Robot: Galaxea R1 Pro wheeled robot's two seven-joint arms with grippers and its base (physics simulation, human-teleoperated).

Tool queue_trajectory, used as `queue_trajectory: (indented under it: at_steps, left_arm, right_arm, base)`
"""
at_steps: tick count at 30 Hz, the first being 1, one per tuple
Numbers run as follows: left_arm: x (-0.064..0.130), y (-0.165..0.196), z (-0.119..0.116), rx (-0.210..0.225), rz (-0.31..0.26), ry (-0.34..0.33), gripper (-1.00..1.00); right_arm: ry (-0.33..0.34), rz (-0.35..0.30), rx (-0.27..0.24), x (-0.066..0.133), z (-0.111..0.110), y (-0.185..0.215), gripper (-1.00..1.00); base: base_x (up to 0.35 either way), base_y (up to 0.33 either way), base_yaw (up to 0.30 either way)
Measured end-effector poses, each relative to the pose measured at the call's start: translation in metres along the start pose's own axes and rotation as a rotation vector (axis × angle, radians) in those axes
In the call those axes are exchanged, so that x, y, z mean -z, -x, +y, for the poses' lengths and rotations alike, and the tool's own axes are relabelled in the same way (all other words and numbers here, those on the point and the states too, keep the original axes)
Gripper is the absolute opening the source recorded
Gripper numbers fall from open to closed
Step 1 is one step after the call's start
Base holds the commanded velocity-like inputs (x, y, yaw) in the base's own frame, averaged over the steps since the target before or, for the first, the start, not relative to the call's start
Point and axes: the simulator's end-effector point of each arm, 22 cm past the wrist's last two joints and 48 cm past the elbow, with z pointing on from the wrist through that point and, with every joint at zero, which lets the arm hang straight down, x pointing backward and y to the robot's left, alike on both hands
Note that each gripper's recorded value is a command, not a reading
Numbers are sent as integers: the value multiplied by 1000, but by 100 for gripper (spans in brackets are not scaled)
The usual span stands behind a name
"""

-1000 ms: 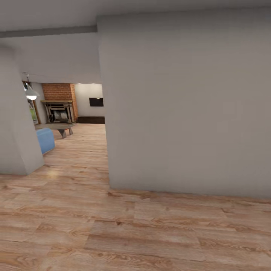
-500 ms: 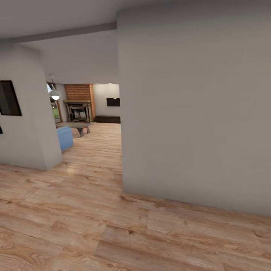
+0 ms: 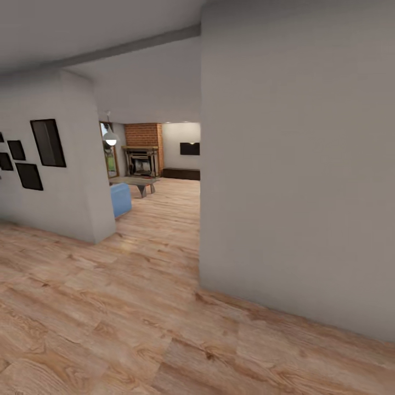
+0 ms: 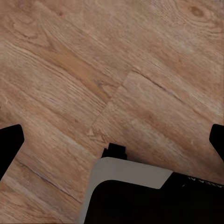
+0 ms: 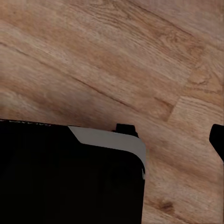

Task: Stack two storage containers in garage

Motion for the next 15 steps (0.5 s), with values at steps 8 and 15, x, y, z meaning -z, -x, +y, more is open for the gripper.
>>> queue_trajectory:
  at_steps: [8, 15]
  left_arm:
    - [0, 0, 0, 0, -1, 0, 100]
    - [0, 0, 0, 0, 0, 0, 100]
  right_arm:
    - [-1, 0, -3, 0, 0, 0, 100]
    - [-1, 0, -3, 0, 0, 0, 100]
  base:
    - [322, 0, 286]
    - [322, 0, 291]
